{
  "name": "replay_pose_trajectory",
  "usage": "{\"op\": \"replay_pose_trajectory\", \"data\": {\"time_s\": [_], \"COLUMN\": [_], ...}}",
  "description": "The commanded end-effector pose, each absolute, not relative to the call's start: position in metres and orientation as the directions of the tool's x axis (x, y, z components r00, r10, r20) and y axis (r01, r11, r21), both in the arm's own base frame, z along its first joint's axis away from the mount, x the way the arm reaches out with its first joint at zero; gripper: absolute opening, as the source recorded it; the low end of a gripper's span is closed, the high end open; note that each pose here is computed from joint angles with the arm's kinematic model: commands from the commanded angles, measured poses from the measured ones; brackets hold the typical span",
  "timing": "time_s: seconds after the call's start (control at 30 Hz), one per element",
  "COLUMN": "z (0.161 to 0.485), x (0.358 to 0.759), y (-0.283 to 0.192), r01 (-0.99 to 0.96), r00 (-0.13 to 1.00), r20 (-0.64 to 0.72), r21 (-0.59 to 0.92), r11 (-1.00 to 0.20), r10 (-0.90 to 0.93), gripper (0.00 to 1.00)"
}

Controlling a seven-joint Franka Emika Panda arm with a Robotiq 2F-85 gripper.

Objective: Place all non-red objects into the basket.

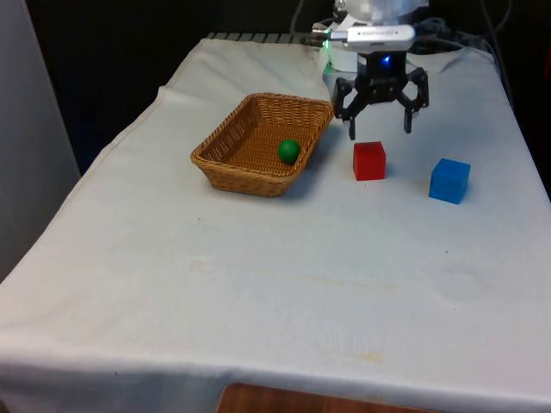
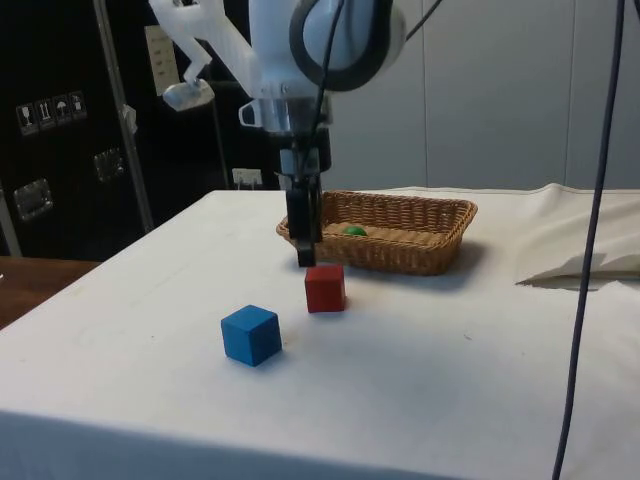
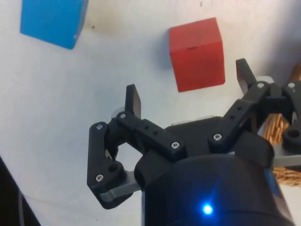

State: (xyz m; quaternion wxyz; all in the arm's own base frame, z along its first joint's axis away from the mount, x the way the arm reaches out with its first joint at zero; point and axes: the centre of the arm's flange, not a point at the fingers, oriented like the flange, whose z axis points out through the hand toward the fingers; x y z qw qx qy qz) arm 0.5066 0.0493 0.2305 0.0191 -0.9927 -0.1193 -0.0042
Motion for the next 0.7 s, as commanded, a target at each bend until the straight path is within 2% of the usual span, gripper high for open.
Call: {"op": "replay_pose_trajectory", "data": {"time_s": [0.0,0.13,0.67], "z": [0.23,0.217,0.199], "x": [0.507,0.505,0.503], "y": [0.049,0.045,0.046], "r01": [0.237,0.237,0.235], "r00": [0.972,0.971,0.972], "r20": [0.013,0.036,0.03], "r21": [-0.037,-0.033,-0.032], "r11": [-0.971,-0.971,-0.971], "r10": [0.237,0.236,0.234], "gripper": [1.0,1.0,1.0]}}
